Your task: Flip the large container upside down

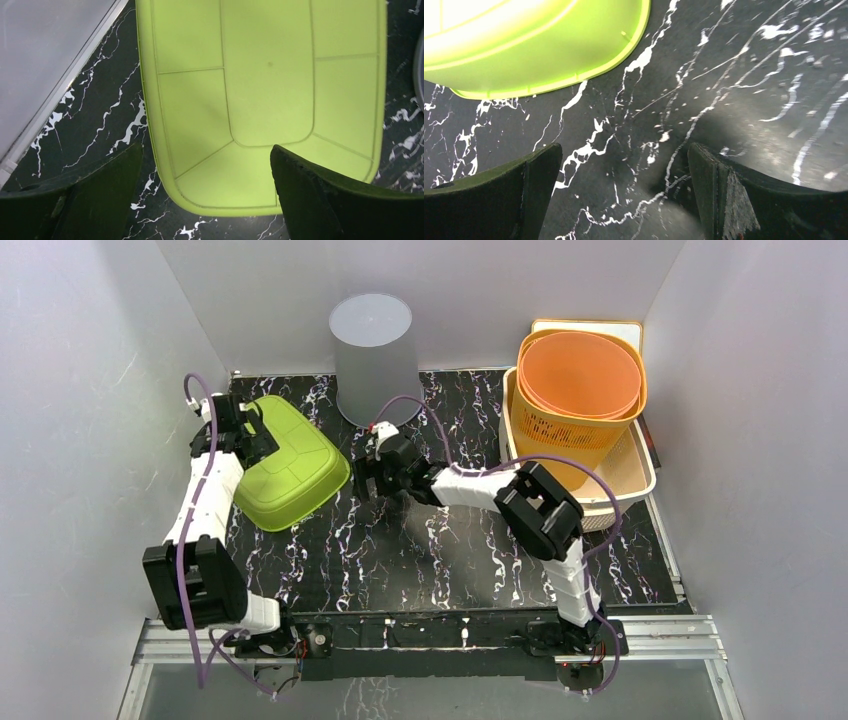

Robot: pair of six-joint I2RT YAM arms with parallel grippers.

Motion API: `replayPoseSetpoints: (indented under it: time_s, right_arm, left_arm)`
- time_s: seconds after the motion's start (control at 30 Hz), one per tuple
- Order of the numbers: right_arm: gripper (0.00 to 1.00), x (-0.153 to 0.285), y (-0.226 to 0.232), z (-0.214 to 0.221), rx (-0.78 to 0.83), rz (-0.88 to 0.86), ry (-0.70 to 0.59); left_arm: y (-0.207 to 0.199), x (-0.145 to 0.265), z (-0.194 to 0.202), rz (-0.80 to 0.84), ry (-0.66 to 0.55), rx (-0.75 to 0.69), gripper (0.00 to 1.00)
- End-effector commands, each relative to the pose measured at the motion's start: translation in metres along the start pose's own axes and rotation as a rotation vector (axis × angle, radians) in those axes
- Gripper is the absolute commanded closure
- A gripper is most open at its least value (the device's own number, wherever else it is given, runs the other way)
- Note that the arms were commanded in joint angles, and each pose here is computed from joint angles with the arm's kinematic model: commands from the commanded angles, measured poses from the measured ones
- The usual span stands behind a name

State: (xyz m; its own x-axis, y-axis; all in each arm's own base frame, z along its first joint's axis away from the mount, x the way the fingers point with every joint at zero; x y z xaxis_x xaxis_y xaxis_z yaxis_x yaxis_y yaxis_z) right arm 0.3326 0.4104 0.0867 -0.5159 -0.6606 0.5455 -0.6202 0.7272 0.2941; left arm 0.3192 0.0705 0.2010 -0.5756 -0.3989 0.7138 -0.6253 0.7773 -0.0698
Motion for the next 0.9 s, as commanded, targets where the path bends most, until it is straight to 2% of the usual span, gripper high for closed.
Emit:
replayPoseSetpoints:
  time_s: [0.0,0.23,0.4,0.63,0.87]
  right_arm:
    - [0.02,0.036,-0.012,-0.058,0.060,0.048,-0.147]
    - [0.02,0.059,-0.071,-0.100,0.010,0.163,-0.221]
    - [0.02,0.078,-0.100,-0.113,-0.018,0.201,-0.253]
    - [0.02,0.096,-0.136,-0.117,-0.036,0.270,-0.273]
    - [0.02,0.104,-0.167,-0.114,-0.058,0.325,-0.271]
  left_arm:
    - [-0.003,-0.017,-0.015,-0.087,-0.034,0.116,0.02]
    - [-0.007,-0.056,-0.007,-0.222,0.048,0.305,0.02]
    - [-0.008,-0.076,0.001,-0.252,0.046,0.353,0.02]
    - [-0.031,-0.130,0.001,-0.213,0.102,0.253,0.02]
    - [-0.074,-0.179,-0.006,0.013,0.164,0.118,0.02]
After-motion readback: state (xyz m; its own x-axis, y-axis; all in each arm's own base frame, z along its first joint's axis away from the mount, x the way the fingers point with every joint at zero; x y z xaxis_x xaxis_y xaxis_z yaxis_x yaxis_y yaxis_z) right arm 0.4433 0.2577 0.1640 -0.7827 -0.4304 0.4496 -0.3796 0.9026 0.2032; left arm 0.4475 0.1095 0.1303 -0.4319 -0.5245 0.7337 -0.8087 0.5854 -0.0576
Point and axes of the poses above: each gripper's point midway between its finger pads, its own x axis back along the fingers, its own y axis along the line the jaws close on, z = x × y, the point moved 5 cm from there along x, back along the fingers, and after that the axes turned 4 degrees about x, right-handed, at the moved point
